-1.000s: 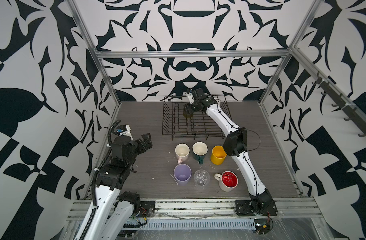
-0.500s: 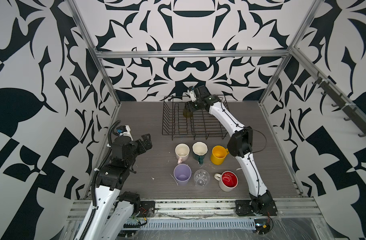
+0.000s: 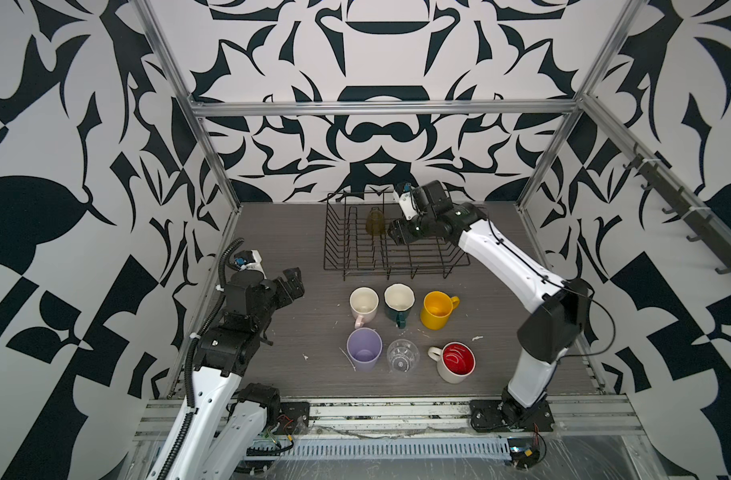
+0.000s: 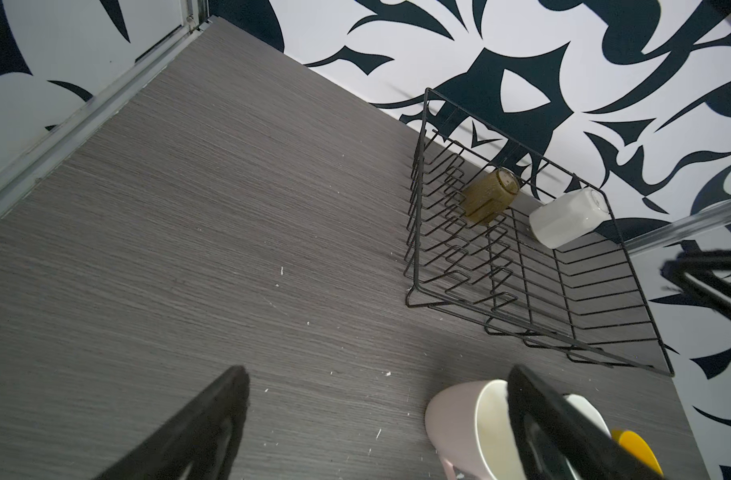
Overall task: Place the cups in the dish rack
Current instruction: 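Open the right gripper and raise it from the glass, then reach the right gripper into the lavender cup and grip its rim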
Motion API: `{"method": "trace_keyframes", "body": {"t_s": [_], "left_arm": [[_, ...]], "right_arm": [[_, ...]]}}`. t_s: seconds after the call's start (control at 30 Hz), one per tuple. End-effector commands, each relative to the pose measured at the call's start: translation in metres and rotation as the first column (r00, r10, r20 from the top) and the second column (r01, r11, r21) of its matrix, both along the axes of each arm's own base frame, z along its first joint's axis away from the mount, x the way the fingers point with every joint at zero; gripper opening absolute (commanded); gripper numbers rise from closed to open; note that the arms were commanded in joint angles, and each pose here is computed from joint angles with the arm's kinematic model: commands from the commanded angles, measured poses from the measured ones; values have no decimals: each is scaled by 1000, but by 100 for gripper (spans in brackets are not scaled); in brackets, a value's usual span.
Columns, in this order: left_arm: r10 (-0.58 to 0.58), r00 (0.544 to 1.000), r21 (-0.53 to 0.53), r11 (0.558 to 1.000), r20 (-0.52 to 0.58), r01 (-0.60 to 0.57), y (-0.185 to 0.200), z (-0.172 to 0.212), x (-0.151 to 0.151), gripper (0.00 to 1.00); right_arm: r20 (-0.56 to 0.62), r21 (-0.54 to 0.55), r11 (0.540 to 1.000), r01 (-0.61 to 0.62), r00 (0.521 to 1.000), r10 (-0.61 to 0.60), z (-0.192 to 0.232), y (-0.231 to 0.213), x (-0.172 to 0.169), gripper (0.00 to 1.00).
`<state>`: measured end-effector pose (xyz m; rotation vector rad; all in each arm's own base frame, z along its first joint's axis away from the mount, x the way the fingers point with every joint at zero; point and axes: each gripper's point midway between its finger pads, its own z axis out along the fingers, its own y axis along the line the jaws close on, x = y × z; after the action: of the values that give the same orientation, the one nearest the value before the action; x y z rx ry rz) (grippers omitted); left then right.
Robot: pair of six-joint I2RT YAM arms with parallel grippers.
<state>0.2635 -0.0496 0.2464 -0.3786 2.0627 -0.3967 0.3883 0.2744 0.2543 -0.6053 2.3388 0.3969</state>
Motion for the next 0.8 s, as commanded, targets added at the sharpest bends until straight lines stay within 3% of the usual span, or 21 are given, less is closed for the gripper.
{"method": "trace_keyframes", "body": {"t_s": [0.0, 0.3, 0.77], "left_arm": [[14, 999, 4, 1000, 43, -15, 3, 15, 5, 100], [25, 999, 20, 999, 47, -26, 6, 12, 4, 99], [17, 998, 3, 1000, 66, -17, 6, 18, -4, 99]], "right_arm": [[-26, -7, 1000, -16, 1000, 16, 4, -2, -46, 71], [-156, -53, 996, -78, 985, 69, -11, -2, -153, 65], [-282, -47, 988, -149, 951, 130, -55, 46, -224, 59]]}}
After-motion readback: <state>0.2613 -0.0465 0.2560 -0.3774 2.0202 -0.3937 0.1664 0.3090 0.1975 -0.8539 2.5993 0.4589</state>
